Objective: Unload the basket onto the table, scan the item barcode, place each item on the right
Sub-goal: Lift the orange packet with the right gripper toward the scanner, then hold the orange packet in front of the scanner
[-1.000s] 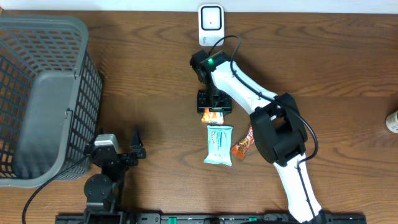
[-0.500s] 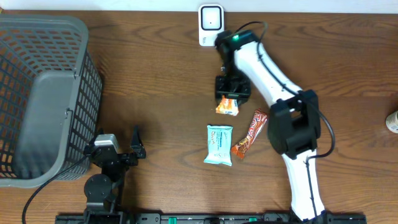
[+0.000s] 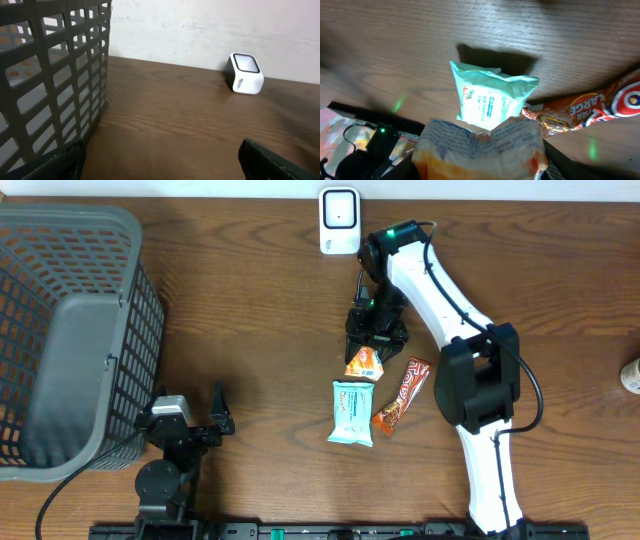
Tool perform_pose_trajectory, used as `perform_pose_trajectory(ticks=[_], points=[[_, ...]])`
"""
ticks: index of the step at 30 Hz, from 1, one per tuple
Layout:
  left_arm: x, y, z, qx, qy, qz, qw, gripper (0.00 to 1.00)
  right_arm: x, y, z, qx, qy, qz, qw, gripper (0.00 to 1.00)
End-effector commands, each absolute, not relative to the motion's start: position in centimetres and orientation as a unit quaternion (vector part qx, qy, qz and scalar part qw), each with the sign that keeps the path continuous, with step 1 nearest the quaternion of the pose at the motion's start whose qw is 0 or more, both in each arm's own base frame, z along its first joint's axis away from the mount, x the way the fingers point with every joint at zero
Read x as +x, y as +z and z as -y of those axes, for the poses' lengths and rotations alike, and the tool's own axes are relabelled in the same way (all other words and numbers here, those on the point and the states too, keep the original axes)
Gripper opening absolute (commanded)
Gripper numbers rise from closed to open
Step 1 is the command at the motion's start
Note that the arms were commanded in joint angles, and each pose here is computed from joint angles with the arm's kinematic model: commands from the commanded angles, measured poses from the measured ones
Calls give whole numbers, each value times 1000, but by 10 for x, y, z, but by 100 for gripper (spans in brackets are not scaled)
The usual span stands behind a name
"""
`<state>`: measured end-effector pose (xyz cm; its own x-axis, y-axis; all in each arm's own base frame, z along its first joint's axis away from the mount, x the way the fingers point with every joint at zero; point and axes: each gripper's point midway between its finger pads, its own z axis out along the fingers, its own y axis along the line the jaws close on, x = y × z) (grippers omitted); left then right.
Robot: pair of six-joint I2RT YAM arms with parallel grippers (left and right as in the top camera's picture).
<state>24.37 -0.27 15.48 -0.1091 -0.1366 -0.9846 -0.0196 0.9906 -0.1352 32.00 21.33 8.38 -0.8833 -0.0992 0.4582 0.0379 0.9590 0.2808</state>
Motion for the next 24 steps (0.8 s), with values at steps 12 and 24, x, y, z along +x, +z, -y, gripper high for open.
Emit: perform_pose_trajectory(ticks=[12,24], points=[[244,136,3,-53,-46,-758,648,98,389,127,-242,42,-165,983,63,42],[244,136,3,-53,-46,-758,648,98,564,182,-226,2,-30,934,-355,50]])
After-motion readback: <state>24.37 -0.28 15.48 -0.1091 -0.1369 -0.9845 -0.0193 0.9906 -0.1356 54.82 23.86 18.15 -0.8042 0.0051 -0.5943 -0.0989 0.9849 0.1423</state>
